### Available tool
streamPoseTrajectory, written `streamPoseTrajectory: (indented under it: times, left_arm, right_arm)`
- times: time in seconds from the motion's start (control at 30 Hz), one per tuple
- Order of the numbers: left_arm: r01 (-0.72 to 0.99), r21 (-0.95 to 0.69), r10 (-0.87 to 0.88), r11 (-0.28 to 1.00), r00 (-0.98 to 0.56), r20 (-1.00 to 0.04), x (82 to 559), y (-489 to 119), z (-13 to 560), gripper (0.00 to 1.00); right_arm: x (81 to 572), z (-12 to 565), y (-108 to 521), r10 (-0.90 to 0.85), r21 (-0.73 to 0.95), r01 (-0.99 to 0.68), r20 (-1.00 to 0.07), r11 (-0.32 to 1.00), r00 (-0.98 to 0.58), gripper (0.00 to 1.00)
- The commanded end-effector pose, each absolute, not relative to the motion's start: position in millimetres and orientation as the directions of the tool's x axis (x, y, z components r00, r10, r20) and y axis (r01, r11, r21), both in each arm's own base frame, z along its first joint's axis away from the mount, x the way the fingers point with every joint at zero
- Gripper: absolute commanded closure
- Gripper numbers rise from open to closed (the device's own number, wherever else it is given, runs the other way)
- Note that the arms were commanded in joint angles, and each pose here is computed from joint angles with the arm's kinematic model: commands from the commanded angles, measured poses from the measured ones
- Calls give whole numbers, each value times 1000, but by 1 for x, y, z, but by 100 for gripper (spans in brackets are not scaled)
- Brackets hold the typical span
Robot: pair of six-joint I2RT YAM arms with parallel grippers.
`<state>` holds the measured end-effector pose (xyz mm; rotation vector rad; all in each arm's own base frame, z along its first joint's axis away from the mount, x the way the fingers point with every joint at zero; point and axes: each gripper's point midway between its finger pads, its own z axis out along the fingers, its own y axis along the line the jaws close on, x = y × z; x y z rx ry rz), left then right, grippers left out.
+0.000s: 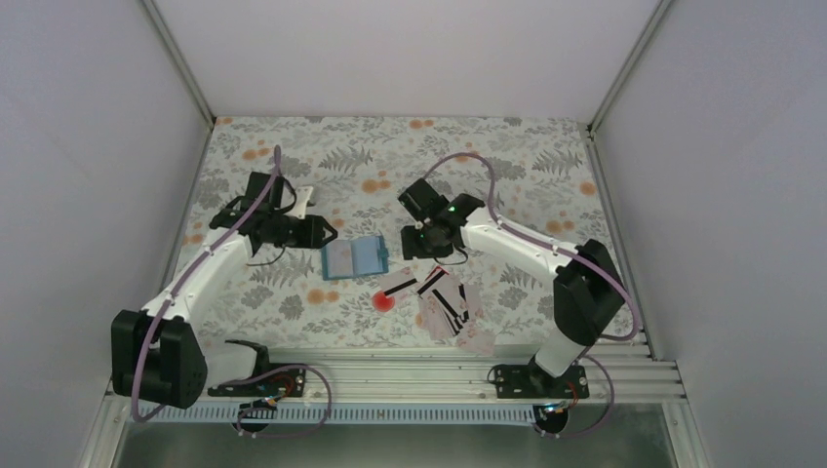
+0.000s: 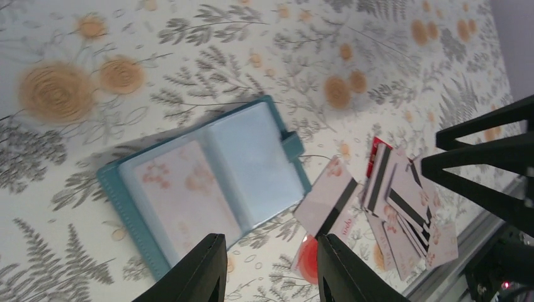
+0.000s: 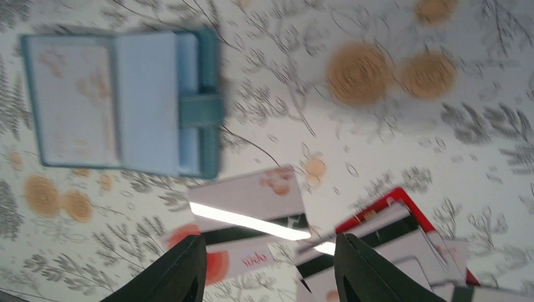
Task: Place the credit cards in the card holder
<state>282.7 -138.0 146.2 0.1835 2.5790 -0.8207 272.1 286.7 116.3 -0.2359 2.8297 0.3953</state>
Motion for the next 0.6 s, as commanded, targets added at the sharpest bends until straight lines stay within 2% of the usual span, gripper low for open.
streamPoseTrajectory:
  times: [0.0, 0.1, 0.17, 0.4, 0.57]
  left_arm:
    - [387, -504, 84, 772, -848, -523, 279, -160, 167, 62]
    - [453, -490, 132, 745, -819, -558, 272, -176, 176, 61]
    - [486, -486, 151, 726, -802, -578, 267, -184, 181, 56]
    - [570, -488, 199, 661, -760, -618, 249, -199, 191, 32]
    - [598, -488, 207, 636, -741, -638, 243, -202, 197, 17]
  right_arm:
    - [257, 112, 257, -35, 211, -94, -271, 973, -962, 47]
    - [241, 103, 245, -23, 208, -73, -237, 975, -971, 47]
    - [228, 94, 236, -30, 206, -74, -209, 976, -977, 44]
    - [199, 70, 218, -81, 187, -105, -136, 977, -987, 32]
    - [195, 52, 211, -147, 149, -165, -126, 975, -981, 23]
